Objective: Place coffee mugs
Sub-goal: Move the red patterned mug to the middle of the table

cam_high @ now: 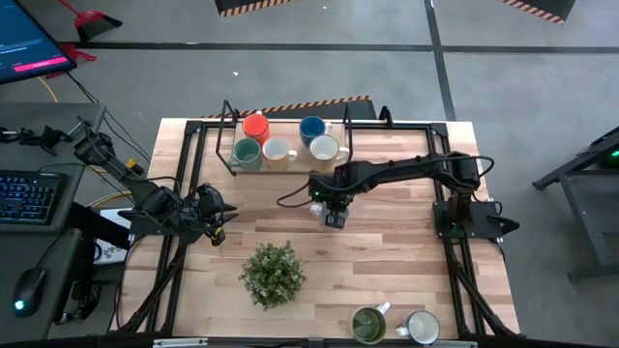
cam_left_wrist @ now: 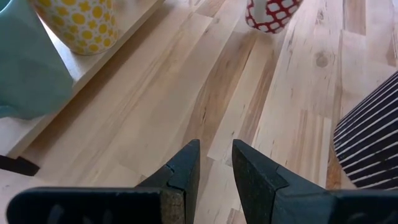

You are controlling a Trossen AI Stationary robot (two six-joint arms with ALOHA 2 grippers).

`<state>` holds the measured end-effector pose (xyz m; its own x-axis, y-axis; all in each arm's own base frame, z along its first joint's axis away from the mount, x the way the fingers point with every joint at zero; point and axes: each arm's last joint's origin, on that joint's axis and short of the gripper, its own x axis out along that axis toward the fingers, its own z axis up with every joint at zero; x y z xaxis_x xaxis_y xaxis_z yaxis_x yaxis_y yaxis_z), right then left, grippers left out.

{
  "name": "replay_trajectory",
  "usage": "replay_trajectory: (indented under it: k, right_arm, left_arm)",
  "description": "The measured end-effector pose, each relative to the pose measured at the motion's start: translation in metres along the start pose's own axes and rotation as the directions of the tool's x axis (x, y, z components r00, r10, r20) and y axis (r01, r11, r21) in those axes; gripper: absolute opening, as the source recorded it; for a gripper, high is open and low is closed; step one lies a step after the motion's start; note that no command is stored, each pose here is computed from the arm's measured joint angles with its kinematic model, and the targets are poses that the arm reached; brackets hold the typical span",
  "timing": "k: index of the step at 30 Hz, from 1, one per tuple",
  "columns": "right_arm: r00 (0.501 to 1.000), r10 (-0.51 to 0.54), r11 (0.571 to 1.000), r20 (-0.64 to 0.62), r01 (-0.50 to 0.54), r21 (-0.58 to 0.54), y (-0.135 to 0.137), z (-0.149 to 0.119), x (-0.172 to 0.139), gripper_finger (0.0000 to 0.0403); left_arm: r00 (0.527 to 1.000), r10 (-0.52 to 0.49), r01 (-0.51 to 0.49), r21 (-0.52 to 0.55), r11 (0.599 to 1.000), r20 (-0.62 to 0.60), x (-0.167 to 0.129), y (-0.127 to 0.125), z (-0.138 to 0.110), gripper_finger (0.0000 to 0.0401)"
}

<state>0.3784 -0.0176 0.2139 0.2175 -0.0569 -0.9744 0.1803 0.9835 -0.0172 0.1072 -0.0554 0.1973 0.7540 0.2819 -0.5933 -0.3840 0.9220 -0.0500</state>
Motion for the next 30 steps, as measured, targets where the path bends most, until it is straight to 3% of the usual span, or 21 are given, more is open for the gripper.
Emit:
replay_trajectory:
  k: [30]
  right_arm:
    - [1.000,-0.020,1.000,-0.018,0.020,-0.016,0.0063,-0.0002,0.0083,0.0000]
  left_arm:
    - [1.000,0.000,0.000,-0.003,1.000,0.000,0.0000,0.0000,0.0000,0.0081]
